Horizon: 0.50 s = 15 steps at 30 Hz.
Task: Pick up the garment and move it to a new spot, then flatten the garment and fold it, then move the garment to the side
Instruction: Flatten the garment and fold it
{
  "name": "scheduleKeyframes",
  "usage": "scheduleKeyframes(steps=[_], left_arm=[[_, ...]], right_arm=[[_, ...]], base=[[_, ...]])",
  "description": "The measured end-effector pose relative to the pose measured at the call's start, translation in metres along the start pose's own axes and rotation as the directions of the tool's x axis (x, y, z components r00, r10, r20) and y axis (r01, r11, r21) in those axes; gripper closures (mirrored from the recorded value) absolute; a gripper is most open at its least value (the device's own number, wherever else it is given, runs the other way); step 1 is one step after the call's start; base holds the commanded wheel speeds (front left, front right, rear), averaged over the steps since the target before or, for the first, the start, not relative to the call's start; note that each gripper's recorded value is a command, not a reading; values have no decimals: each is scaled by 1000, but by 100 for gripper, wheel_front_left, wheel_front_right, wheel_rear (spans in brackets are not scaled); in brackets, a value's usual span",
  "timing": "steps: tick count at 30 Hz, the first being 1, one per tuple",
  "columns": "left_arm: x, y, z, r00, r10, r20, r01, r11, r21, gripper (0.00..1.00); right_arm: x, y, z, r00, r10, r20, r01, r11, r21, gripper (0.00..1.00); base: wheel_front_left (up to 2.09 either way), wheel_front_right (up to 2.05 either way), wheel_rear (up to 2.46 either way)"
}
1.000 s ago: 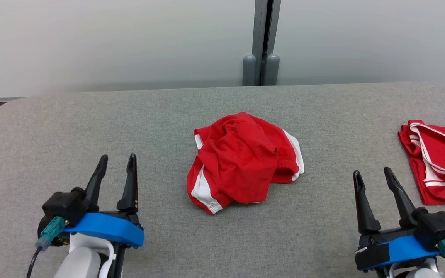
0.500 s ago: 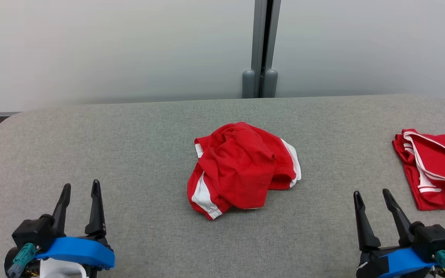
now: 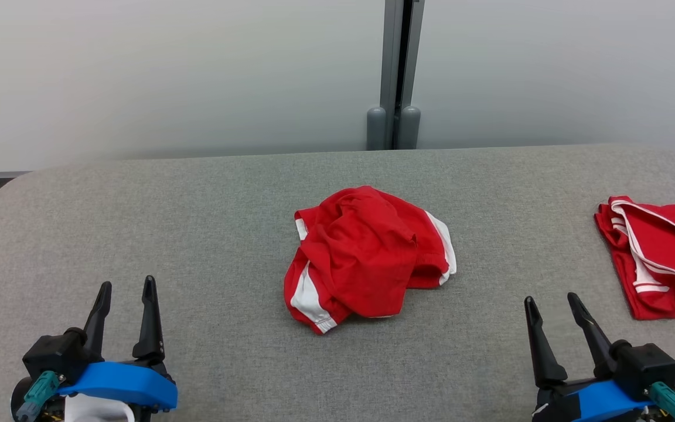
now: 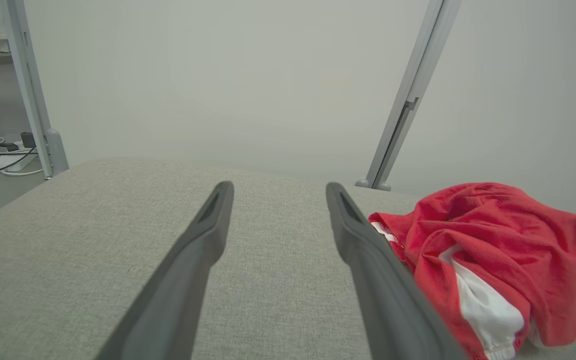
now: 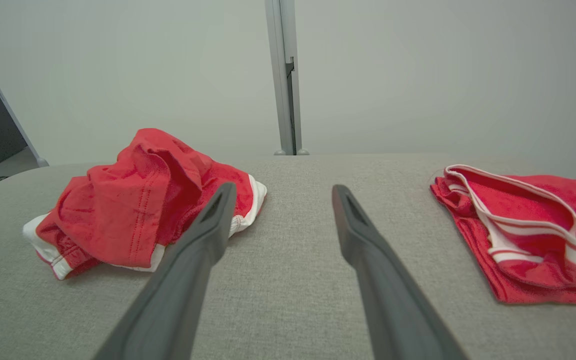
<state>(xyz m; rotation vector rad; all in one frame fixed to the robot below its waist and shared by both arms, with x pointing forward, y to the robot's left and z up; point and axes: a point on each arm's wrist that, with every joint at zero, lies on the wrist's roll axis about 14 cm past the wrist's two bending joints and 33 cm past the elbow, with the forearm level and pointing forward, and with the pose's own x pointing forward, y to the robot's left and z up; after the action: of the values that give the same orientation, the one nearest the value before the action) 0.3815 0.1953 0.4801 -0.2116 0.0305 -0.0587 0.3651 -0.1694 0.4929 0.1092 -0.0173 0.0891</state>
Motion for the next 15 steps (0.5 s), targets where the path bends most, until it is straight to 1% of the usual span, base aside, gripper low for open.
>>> scheduleKeyframes(steps=[4, 7, 11, 15], left_arm=[[-1, 2, -1, 1000, 5, -3, -5, 1000, 0, 0], [0, 3, -2, 1000, 7, -6, -7, 1000, 0, 0], [4, 4, -1, 1000, 6, -4, -6, 1000, 3, 0], [5, 5, -2, 1000, 8, -7, -8, 1000, 2, 0]], right_arm=[[4, 13, -5, 999, 40, -21, -40, 999, 10, 0], [11, 39, -17, 990, 117, -85, -113, 993, 43, 0], [24, 73, -34, 958, 218, -188, -197, 973, 123, 0], [35, 99, -53, 912, 296, -283, -254, 951, 177, 0]], base=[[0, 0, 0], [0, 0, 0], [0, 0, 0], [0, 0, 0]])
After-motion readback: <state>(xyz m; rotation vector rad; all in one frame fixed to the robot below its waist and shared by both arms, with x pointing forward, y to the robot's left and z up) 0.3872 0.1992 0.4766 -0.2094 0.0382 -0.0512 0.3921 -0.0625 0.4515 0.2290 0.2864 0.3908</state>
